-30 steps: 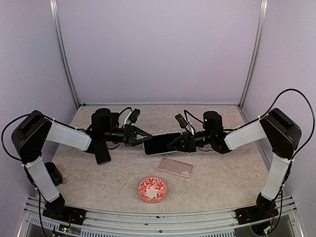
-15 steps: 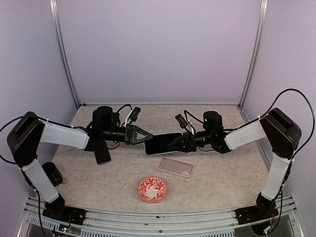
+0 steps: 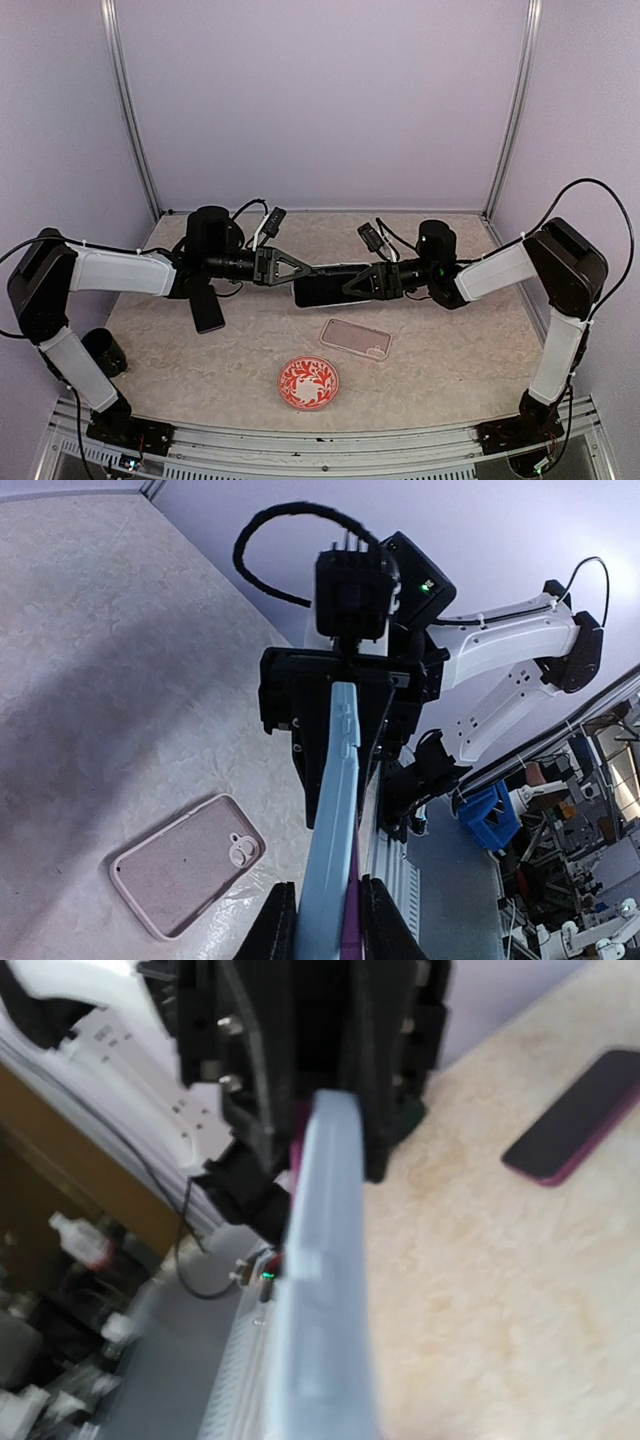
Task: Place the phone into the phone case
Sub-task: Press the phone against the phone case.
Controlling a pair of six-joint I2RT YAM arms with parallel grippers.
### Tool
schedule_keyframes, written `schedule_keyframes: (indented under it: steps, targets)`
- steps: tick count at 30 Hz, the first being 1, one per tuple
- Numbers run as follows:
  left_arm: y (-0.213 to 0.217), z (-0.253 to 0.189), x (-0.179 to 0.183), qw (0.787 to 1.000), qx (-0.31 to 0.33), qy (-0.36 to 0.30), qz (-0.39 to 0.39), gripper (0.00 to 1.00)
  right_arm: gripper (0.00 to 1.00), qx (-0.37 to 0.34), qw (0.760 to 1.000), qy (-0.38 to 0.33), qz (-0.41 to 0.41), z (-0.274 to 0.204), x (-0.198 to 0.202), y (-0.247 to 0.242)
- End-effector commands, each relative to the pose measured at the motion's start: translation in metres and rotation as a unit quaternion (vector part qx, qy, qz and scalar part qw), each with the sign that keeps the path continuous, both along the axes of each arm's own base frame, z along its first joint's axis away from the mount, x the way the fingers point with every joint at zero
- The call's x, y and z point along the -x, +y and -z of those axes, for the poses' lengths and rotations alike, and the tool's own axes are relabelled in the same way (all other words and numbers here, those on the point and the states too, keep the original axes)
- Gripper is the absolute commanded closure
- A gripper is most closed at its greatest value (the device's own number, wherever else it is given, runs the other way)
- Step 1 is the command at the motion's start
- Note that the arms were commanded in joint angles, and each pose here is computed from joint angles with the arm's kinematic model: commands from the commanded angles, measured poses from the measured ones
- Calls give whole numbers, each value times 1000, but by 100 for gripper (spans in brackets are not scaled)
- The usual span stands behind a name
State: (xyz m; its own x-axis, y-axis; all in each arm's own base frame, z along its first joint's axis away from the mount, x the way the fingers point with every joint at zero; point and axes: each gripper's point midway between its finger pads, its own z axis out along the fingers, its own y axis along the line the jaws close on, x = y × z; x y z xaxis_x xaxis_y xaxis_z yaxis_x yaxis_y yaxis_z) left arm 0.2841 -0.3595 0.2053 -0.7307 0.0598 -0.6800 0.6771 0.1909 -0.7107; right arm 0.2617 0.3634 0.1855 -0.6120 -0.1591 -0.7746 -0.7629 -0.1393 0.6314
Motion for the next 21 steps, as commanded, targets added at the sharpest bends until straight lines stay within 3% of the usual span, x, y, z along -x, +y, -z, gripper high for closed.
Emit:
schedule_keyframes:
  steps: [1,5,13,21]
  targets:
    - [6,16,-8,999,-29,23,-29,100,100,-52,997,-35,-33,-28,8,-5]
    - [6,14,-7,999,-24,26,-26,96,100,-60,997,-24,-36,-27,9,-6]
    - [15,6,-10,999,0,38,-37,39,100,-59,997,-42,-24,-32,6,-7]
    - [21,9,-4,998,16,54,-38,29,100,-41,996,-78,21,-35,-4,-7]
